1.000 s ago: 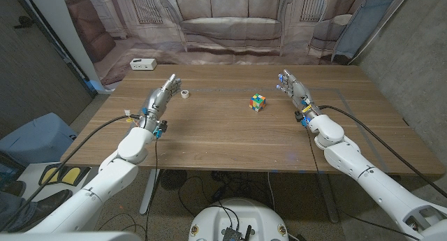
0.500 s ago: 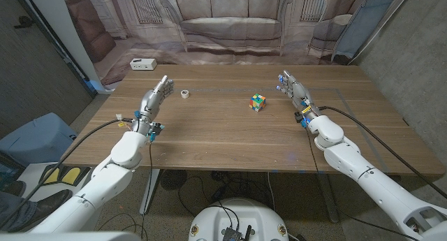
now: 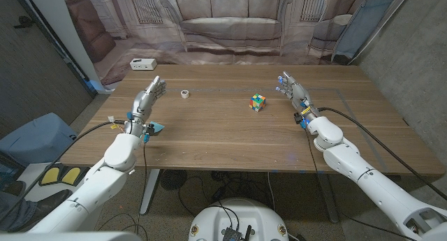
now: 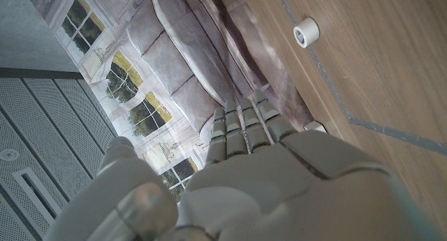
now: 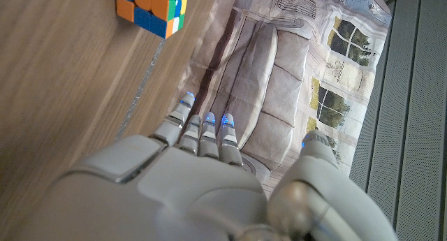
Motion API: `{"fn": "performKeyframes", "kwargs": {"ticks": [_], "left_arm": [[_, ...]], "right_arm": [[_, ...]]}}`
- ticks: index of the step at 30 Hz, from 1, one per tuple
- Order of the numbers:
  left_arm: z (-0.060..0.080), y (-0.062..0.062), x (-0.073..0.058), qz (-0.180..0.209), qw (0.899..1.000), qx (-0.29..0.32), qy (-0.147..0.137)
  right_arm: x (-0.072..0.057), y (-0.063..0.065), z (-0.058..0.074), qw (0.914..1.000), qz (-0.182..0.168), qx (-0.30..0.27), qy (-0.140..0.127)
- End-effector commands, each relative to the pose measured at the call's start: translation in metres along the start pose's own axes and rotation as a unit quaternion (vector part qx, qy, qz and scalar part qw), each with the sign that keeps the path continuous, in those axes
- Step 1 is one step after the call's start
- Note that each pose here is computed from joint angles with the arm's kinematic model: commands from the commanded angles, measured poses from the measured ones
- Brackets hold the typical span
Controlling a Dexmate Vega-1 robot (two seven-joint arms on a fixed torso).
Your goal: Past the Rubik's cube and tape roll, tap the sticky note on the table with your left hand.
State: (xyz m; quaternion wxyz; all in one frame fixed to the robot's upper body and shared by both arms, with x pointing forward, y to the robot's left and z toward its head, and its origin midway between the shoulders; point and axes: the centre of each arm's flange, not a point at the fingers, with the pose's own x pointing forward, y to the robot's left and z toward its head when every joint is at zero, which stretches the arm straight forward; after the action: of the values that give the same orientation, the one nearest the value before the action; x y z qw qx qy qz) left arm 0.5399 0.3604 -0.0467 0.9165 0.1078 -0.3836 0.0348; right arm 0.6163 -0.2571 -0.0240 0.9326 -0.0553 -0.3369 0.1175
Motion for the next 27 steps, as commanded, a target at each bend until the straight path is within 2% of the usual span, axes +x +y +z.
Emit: {"fn": "performKeyframes", "kwargs": {"ticks": [1, 15, 21, 27], "left_arm": [[0.003, 0.020, -0.011, 0.030, 0.999, 0.036, 0.004], [0.005, 0.033, -0.025, 0.057, 0.991, 0.117, 0.015], [0.010, 0.039, -0.028, 0.070, 0.981, 0.182, 0.018], [0.008, 0.043, -0.029, 0.070, 0.975, 0.210, 0.022]], "right_arm": [[-0.001, 0.003, -0.001, 1.0000, 0.000, 0.000, 0.001], [-0.001, 0.011, -0.001, 1.0000, 0.003, -0.002, 0.003], [-0.002, 0.014, -0.001, 1.0000, -0.005, 0.000, 0.001], [-0.004, 0.017, -0.001, 1.0000, -0.008, -0.004, 0.001]]}}
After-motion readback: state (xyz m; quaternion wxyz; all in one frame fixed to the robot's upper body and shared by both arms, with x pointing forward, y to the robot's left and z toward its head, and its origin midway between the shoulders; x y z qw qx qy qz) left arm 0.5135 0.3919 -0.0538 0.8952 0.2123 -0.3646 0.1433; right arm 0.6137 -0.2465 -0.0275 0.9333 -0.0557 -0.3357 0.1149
